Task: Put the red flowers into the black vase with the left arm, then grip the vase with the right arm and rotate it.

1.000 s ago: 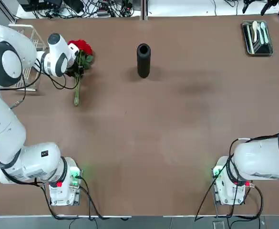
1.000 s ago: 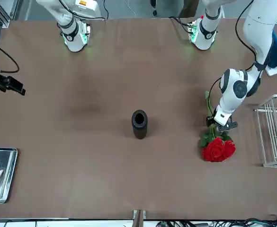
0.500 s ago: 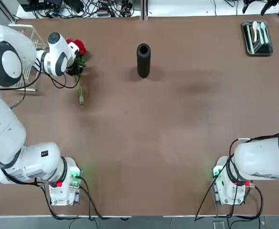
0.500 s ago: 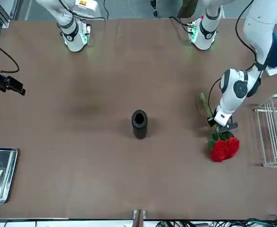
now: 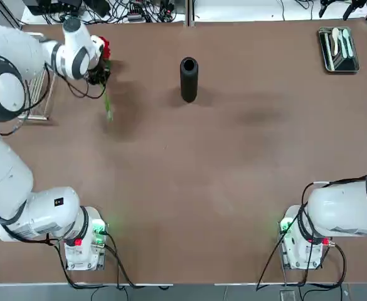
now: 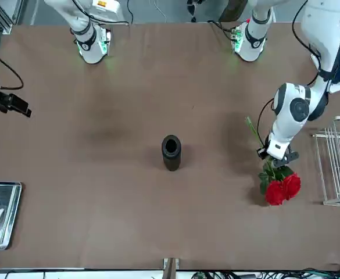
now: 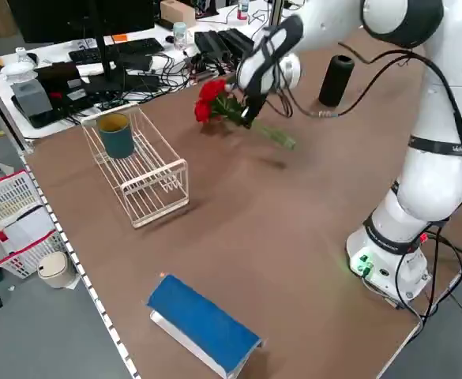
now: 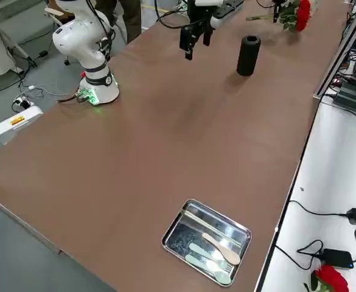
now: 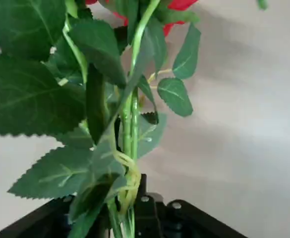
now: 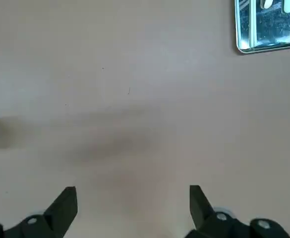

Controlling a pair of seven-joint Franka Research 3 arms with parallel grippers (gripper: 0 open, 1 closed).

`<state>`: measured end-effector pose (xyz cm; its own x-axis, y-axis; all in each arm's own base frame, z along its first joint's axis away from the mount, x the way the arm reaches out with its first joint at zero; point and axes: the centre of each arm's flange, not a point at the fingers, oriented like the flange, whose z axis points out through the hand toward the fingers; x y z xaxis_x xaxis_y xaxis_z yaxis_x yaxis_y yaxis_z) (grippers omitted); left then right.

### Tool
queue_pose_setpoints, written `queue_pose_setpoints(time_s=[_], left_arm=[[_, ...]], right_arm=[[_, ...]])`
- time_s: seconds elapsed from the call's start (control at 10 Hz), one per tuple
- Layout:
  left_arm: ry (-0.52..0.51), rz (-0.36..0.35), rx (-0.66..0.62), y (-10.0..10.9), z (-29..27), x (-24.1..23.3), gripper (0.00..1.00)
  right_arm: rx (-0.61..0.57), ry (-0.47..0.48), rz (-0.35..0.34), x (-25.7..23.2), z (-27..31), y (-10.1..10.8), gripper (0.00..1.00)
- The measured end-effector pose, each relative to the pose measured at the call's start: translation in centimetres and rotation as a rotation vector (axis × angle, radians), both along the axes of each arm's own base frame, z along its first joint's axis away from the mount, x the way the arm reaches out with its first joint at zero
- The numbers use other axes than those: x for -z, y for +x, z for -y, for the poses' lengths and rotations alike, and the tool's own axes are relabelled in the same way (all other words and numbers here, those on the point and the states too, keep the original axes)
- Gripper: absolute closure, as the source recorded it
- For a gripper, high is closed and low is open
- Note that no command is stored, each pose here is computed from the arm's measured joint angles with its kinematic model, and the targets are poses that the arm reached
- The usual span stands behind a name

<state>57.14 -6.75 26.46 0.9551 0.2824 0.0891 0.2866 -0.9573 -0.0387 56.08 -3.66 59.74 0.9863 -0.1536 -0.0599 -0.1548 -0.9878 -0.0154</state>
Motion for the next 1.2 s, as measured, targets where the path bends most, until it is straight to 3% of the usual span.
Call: queue_pose_setpoints(time_s=[0.1,0.3,0.5,0.7,1.2], left_arm=[[0.018,-0.016,-0.024,1.1,1.9,-3.1,0.94],[0.011,0.023,-0.108,3.2,5.2,-8.6,0.94],[-0.020,0.073,-0.228,4.0,9.3,-13.0,0.94],[0.057,0.122,-0.345,4.1,13.2,-18.4,0.94],[0.211,0.464,-0.578,2.5,20.7,-25.4,0.94]], right_arm=[[0.000,0.000,0.000,0.0,0.0,0.0,0.00],[0.000,0.000,0.000,0.0,0.0,0.0,0.00],[0.000,0.000,0.000,0.0,0.0,0.0,0.00],[0.000,0.000,0.001,0.0,0.0,0.0,0.00],[0.002,-0.001,0.013,-0.1,0.1,0.2,0.00]])
